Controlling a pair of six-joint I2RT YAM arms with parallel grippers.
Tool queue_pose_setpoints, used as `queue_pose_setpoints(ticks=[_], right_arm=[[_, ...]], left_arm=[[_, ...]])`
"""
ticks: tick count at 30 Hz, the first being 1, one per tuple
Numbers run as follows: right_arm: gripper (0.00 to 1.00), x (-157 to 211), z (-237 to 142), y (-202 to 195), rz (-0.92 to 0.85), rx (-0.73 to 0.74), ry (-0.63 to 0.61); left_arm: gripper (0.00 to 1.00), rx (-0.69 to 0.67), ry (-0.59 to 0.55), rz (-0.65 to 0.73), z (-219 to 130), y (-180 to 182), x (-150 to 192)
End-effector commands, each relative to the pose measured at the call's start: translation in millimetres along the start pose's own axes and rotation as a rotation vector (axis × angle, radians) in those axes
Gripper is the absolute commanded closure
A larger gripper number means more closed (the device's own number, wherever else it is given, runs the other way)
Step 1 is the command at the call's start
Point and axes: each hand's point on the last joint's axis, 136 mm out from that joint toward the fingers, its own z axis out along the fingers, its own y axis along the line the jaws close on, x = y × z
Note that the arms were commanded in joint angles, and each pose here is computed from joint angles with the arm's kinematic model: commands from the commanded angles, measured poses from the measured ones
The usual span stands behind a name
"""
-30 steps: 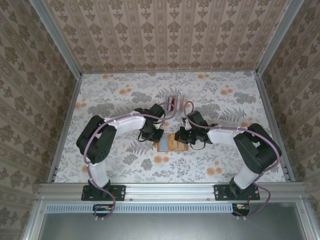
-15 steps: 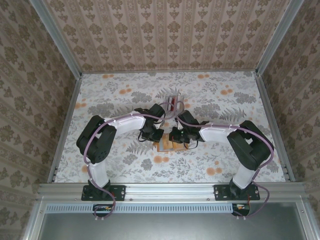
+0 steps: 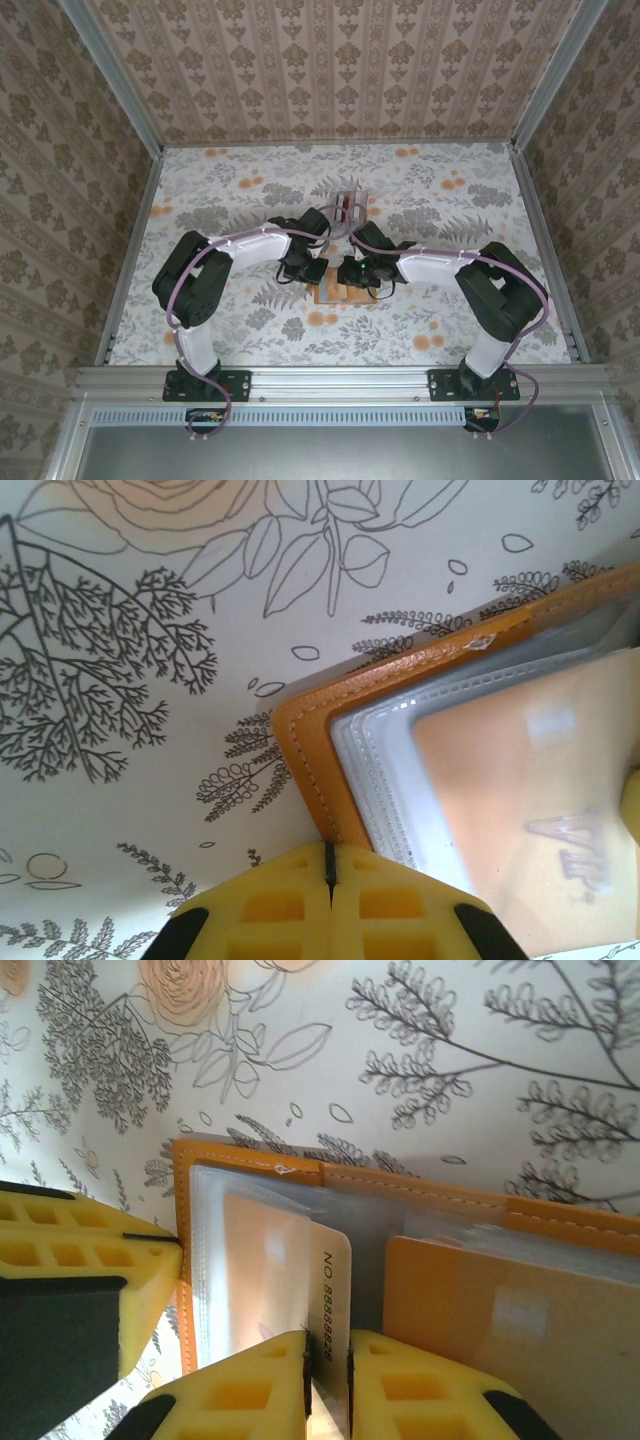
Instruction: Put the credit cards into the card holder
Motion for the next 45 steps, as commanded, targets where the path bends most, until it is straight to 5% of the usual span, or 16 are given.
queue_pose_setpoints(ticks=[1,11,18,35,45], right_arm=[[0.82,4.0,-13.4,-9.0,-0.024,0.074,0.008],[0.75,4.8,-23.9,-6.7,-0.032,0.065,0.011],[0.88,8.0,-16.9,-10.4,-0.029,0.067,0.027],[0.89,16.3,10.7,-4.4,-0.037,0.065,0.078],[0.9,21.4,10.8,-17.2,-0.031,0.098,0.084]], left_arm=[[0.95,0.003,0.028,-0.021,4.5,0.7,13.1],[0.95,0.025,0.014,-0.04,1.9,1.8,10.6],[0.95,0.035,0.017,-0.042,3.3,0.2,10.9],[0.95,0.08,0.008,-0.063,2.4,-7.0,8.8],[0.94,0.368,-0.046,-0.193,-7.1,-19.5,-2.8]])
